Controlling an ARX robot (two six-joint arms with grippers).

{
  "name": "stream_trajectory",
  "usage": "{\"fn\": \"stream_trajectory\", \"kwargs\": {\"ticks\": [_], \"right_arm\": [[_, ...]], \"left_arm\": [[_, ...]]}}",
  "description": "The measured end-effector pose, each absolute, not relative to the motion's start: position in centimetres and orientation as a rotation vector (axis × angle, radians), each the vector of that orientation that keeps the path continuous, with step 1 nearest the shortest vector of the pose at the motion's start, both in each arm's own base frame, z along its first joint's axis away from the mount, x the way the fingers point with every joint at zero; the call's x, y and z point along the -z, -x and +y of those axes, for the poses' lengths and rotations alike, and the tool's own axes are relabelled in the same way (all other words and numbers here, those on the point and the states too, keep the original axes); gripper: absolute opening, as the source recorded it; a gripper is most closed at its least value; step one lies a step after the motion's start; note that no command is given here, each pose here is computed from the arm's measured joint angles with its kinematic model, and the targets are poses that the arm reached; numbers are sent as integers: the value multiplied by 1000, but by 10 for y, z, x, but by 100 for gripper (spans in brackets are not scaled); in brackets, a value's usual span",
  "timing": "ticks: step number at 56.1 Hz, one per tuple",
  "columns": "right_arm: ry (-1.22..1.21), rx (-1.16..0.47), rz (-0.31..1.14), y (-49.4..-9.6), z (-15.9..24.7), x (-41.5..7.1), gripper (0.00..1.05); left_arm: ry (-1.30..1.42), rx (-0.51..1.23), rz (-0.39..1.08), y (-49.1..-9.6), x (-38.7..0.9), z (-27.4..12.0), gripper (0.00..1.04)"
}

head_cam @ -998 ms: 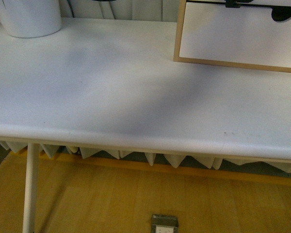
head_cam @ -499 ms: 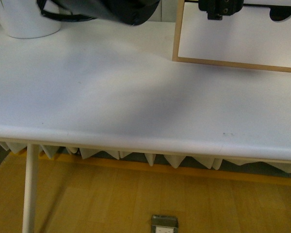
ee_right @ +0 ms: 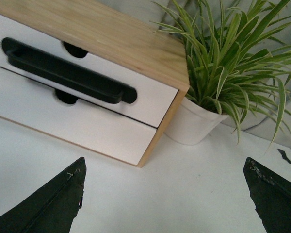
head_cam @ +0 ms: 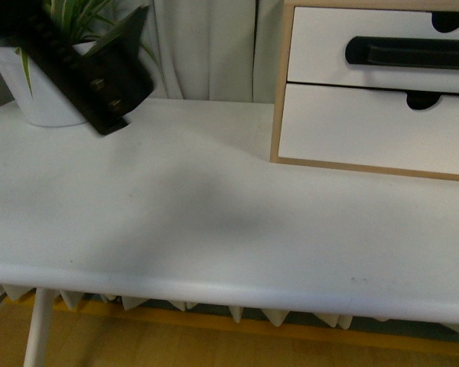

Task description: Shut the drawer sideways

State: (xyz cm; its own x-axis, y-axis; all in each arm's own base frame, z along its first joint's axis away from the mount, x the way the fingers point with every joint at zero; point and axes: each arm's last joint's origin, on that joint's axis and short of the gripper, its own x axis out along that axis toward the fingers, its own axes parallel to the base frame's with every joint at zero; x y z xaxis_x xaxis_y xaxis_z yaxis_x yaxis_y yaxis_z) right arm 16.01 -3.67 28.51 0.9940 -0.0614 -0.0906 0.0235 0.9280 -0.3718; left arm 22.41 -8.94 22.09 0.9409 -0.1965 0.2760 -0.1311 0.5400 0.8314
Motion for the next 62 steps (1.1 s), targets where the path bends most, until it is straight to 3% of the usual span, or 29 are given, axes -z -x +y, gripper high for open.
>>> {"fn": "stream_trajectory", "kwargs": {"ticks": [11, 25, 28, 38, 55, 58, 62], "right_arm": [[262, 118, 85, -113, -24, -253, 95], [187, 131, 47, -104, -23, -250, 95], [160, 101, 32, -102, -22, -250, 93], [45, 9, -6, -97, -16, -231, 63], [16, 3, 6, -98, -1, -203, 13], [17, -6, 4, -98, 0, -199, 1], [14, 0, 4, -98, 0, -193, 1]], "left_arm": [[-836, -131, -52, -165, -185, -38, 98], [-727, -130, -57, -156, -186, -34, 98], [-603, -43, -29, -155, -185, -32, 88], [-169, 8, 10, -145, -180, -22, 60], [-18, 8, 5, -132, -172, -11, 8], [-12, 28, -6, -129, -168, -5, 4], [-6, -3, -6, -126, -169, 0, 4]]}}
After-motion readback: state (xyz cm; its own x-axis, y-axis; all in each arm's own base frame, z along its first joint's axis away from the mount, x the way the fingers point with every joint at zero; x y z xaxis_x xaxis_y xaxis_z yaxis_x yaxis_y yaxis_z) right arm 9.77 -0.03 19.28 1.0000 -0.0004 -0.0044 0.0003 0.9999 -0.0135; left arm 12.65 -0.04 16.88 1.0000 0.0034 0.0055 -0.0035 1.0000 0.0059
